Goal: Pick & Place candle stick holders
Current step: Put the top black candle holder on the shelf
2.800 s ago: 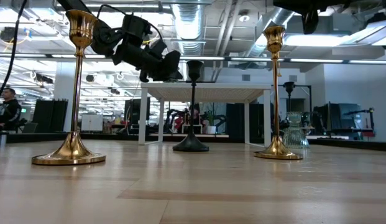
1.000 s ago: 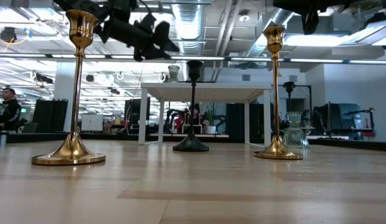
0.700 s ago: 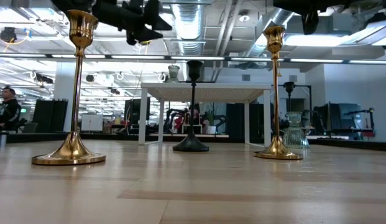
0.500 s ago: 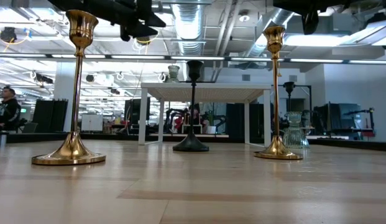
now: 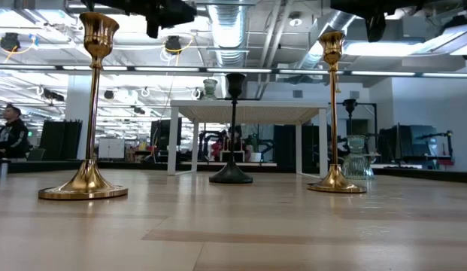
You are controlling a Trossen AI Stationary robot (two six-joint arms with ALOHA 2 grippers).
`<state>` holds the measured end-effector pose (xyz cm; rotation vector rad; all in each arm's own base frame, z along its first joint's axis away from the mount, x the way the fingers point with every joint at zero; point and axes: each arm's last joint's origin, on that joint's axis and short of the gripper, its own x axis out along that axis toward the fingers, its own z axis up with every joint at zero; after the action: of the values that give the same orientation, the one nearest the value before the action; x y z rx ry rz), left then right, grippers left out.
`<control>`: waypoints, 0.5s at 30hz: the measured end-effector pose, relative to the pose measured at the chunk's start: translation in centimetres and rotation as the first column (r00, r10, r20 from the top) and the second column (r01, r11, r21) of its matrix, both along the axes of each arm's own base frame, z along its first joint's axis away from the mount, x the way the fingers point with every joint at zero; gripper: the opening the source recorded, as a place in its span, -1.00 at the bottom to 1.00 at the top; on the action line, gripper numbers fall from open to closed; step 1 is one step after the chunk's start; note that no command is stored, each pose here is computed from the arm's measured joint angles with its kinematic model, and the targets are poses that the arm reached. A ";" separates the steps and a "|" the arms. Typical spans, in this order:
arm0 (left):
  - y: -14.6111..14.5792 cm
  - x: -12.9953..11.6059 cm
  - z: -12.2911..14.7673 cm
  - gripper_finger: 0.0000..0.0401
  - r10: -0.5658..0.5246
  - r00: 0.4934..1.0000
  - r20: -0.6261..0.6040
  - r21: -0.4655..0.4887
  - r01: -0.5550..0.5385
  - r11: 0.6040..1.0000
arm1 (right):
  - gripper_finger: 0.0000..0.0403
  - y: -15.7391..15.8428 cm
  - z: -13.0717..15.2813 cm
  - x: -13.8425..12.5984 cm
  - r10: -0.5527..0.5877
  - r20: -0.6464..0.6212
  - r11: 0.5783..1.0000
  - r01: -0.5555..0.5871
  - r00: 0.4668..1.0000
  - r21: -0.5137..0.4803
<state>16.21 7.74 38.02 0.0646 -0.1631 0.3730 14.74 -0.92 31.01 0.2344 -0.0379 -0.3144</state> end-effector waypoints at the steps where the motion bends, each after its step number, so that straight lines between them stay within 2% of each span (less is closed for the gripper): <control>1: -0.1 -0.1 0.1 -0.54 -0.005 1.000 0.003 0.002 0.005 1.000 | -1.00 0.0 0.0 0.0 -0.003 0.000 1.000 0.003 1.000 0.000; 6: -0.6 -0.6 0.3 -0.73 -0.016 1.000 0.008 0.005 0.016 1.000 | -1.00 0.0 -0.1 -0.2 -0.009 -0.007 1.000 0.009 1.000 0.020; 13: -0.7 -0.9 0.2 -0.87 -0.015 1.000 -0.005 -0.001 0.015 1.000 | -1.00 -0.1 -1.9 -1.8 -0.046 -0.143 0.969 0.079 0.989 0.234; 15: -0.7 -0.8 0.2 -0.89 -0.015 1.000 -0.008 -0.001 0.015 1.000 | -1.00 -0.1 -2.4 -2.1 -0.070 -0.177 0.957 0.116 0.982 0.264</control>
<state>15.37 7.04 38.19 0.0638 -0.1553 0.3579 12.68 -1.03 28.65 0.4813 0.1610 -0.4328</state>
